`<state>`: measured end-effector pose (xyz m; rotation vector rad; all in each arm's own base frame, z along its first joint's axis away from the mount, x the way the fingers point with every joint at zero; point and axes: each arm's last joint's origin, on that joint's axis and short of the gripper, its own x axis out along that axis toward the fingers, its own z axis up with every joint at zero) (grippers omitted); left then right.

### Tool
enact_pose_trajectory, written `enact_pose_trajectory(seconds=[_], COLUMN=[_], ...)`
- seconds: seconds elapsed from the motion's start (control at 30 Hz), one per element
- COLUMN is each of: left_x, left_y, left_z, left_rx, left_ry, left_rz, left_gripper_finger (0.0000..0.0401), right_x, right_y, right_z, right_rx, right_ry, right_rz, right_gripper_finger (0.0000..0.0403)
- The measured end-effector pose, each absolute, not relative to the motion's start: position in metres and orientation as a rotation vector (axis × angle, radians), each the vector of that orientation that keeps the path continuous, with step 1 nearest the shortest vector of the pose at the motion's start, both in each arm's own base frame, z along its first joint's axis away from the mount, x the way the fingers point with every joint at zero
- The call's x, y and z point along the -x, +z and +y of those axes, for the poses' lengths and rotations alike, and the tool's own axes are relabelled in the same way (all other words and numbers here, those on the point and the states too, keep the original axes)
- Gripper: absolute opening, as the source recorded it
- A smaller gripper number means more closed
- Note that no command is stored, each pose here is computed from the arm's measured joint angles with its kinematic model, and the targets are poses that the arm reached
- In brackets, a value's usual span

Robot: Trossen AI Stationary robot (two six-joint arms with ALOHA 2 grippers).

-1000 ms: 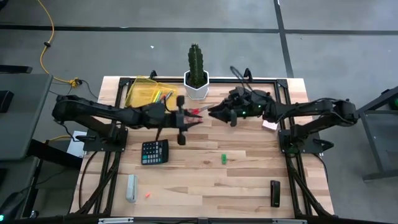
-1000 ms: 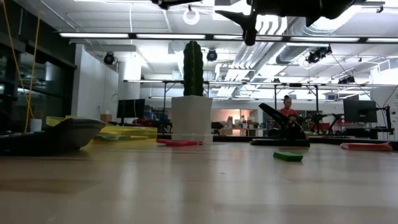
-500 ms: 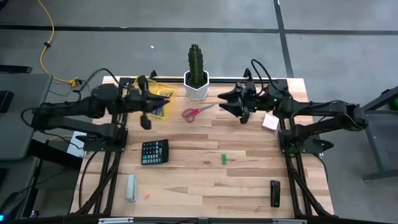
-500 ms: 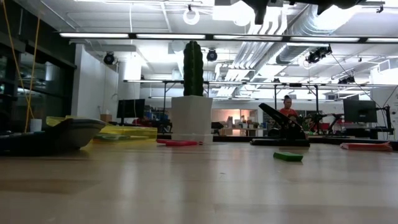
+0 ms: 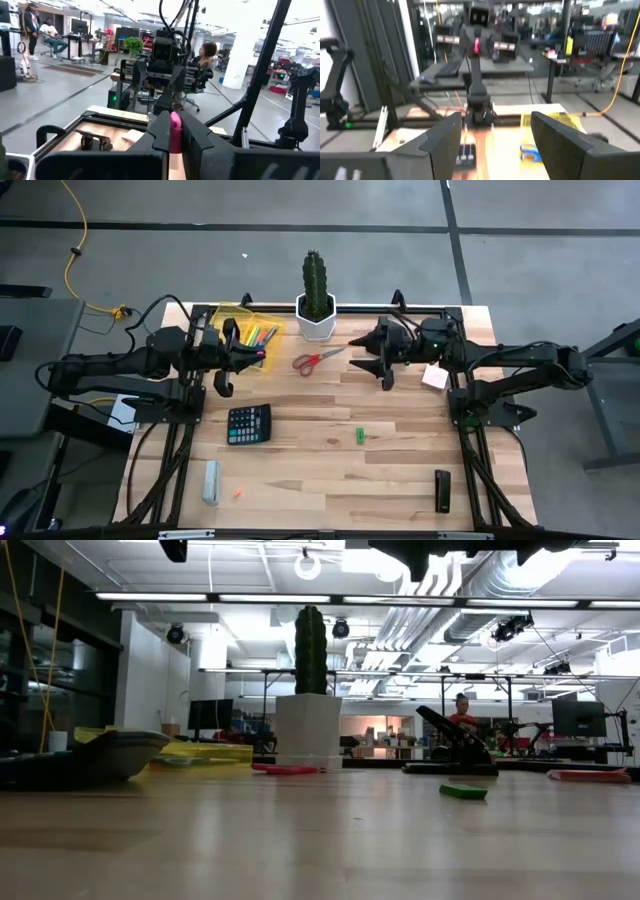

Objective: Pack school essentials
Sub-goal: Put the pink cap eraser into the transparent yellow supply box

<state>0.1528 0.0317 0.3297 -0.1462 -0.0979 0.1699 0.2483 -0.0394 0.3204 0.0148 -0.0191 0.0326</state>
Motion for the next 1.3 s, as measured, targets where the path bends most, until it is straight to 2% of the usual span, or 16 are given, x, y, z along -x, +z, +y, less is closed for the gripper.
enact_pose_trajectory(seconds=[0.2, 0.33, 0.53, 0.7, 1.0, 1.13, 1.3], left_x=[-0.154, -0.154, -0.151, -0.154, -0.171, -0.181, -0.185], left_y=[0.329, 0.325, 0.311, 0.286, 0.198, 0.166, 0.146], left_z=[0.033, 0.041, 0.076, 0.121, 0.197, 0.208, 0.212], left_rx=[0.157, 0.232, 0.347, 0.440, 0.683, 0.760, 0.798], left_ry=[0.211, 0.383, 0.772, 0.947, 0.899, 0.847, 0.855], left_rz=[-0.100, -0.079, 0.229, 0.491, 0.819, 0.895, 0.953], left_gripper_finger=[0.0004, 0.0005, 0.0005, 0.0005, 0.0005, 0.0006, 0.0009], right_x=[-0.248, -0.248, -0.248, -0.248, -0.248, -0.248, -0.248], right_y=[0.317, 0.317, 0.317, 0.317, 0.314, 0.313, 0.313], right_z=[-0.039, -0.039, -0.040, -0.041, -0.041, -0.042, -0.042], right_rx=[-0.024, -0.027, -0.027, -0.027, -0.077, -0.079, -0.079], right_ry=[0.029, 0.028, 0.014, -0.021, -0.051, -0.069, -0.069], right_rz=[0.011, 0.011, 0.011, 0.010, 0.042, 0.052, 0.052], right_gripper_finger=[0.0232, 0.0232, 0.0232, 0.0232, 0.0232, 0.0232, 0.0232])
